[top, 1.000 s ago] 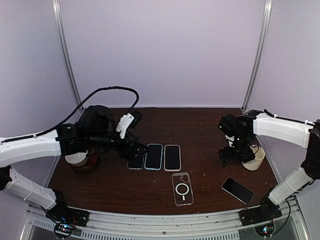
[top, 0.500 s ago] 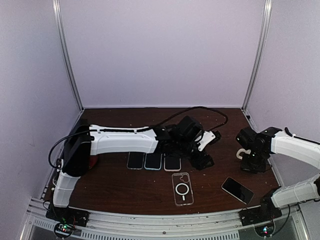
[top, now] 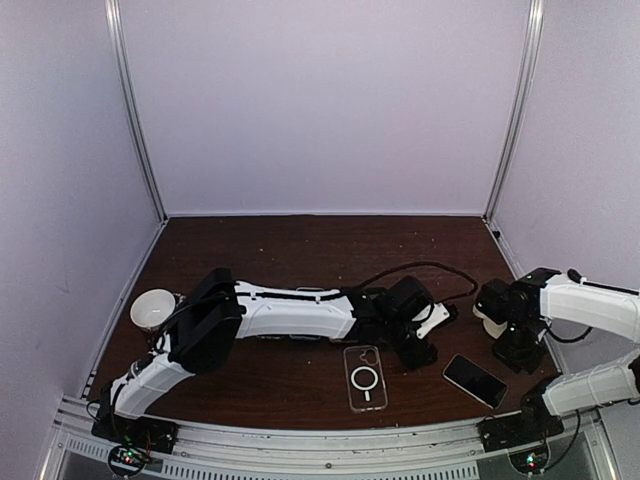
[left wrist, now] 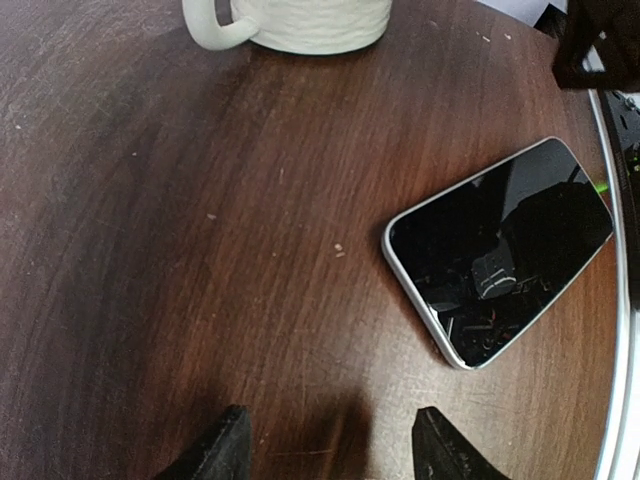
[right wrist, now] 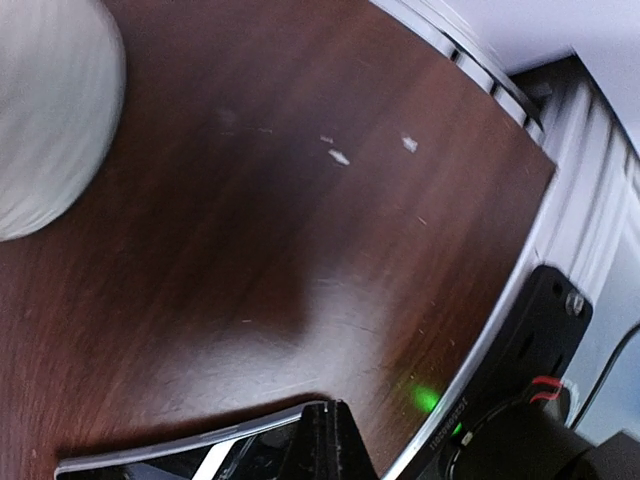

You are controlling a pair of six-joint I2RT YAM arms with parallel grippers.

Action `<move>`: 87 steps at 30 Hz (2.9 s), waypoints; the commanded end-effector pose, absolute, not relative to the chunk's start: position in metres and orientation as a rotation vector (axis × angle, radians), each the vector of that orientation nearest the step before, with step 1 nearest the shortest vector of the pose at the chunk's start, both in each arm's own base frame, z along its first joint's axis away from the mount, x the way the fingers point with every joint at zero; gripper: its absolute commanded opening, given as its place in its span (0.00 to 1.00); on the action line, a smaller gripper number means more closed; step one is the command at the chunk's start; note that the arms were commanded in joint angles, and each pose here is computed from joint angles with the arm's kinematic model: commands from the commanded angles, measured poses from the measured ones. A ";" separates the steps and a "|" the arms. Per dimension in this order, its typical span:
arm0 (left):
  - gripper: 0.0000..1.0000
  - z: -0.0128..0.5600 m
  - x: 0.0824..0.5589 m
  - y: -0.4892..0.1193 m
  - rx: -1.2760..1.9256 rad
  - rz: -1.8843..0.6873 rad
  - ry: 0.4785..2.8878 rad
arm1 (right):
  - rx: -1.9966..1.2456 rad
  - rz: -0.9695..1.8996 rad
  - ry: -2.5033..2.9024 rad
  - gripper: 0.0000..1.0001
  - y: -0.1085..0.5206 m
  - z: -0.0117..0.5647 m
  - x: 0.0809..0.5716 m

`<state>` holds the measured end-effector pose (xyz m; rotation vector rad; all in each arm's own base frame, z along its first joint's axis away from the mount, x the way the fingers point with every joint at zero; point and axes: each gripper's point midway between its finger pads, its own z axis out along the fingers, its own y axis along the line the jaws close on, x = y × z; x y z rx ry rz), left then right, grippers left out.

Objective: Put the phone into the phone case
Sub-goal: Move the phone to the corner of the board.

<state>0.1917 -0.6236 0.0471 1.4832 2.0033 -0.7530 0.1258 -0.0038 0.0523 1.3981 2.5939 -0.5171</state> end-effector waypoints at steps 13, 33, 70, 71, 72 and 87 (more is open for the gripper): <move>0.59 0.082 0.227 -0.601 1.340 -0.888 2.013 | 1.946 -0.503 2.336 0.05 0.028 0.015 0.112; 0.55 0.127 0.170 -0.573 1.818 -1.071 1.555 | 1.202 -0.281 2.764 0.03 0.111 -0.003 0.209; 0.14 0.001 0.120 -0.645 2.018 -0.500 1.366 | 0.508 -0.095 3.254 0.08 0.080 0.010 0.182; 0.13 0.003 0.126 -0.648 1.984 -0.480 1.376 | 0.506 -0.063 3.266 0.08 0.085 0.010 0.181; 0.13 0.006 0.134 -0.651 1.948 -0.464 1.389 | 0.511 -0.005 3.277 0.08 0.091 0.008 0.181; 0.11 0.048 0.258 -0.641 1.551 -0.445 1.633 | 0.548 0.316 3.089 0.05 0.136 0.057 0.226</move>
